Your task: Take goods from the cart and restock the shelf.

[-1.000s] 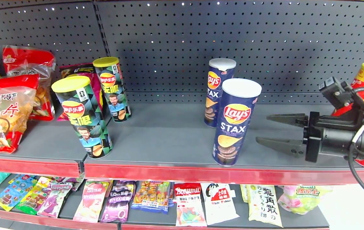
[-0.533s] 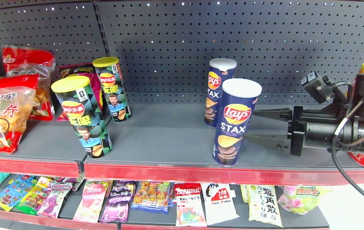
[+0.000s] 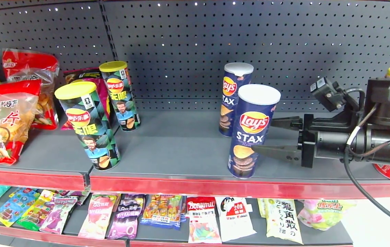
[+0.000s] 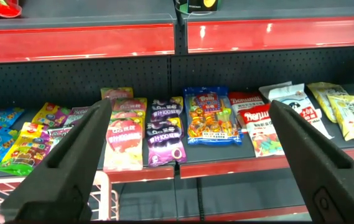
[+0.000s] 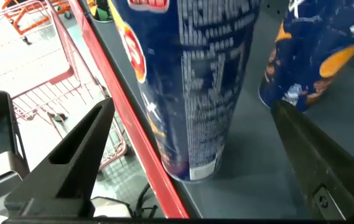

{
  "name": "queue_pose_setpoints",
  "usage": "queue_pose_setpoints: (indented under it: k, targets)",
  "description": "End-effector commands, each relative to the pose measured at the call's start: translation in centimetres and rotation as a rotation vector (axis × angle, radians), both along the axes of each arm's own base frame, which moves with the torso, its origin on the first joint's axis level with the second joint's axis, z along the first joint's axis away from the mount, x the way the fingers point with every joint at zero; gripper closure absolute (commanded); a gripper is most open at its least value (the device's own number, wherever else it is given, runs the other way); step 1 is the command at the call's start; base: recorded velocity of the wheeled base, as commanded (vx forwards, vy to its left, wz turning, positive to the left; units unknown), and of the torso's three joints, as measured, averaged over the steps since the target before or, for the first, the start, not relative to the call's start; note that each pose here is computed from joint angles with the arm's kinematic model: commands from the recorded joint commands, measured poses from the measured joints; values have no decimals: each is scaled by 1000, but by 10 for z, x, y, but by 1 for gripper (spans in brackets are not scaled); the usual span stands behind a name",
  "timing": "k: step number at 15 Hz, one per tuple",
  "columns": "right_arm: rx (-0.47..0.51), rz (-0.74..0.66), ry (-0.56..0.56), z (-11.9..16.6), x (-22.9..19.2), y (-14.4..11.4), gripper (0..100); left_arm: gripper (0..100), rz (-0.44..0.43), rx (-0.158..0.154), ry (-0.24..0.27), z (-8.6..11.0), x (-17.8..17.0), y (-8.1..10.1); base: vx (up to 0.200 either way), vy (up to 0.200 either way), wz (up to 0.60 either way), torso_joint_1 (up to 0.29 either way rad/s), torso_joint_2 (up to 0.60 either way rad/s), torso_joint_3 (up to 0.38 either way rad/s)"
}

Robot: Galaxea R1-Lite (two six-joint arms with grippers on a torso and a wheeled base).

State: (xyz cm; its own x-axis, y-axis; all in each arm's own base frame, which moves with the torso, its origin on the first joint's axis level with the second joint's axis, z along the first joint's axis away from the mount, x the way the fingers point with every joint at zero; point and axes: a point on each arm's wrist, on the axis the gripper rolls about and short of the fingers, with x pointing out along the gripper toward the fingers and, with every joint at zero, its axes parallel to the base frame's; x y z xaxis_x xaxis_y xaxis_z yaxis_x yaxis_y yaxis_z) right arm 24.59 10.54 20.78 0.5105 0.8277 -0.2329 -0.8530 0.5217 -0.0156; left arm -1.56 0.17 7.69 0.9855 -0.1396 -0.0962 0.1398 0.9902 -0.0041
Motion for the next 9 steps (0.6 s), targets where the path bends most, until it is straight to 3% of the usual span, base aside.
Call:
queue_pose_setpoints:
  k: [1, 9]
  targets:
    - [-1, 6, 2, -1, 2, 2, 0, 0, 0, 0, 2, 0, 0, 0, 0, 0, 0, 0, 0, 0]
    - [0, 25, -7, 1, 22, 18, 0, 0, 0, 0, 2, 0, 0, 0, 0, 0, 0, 0, 0, 0]
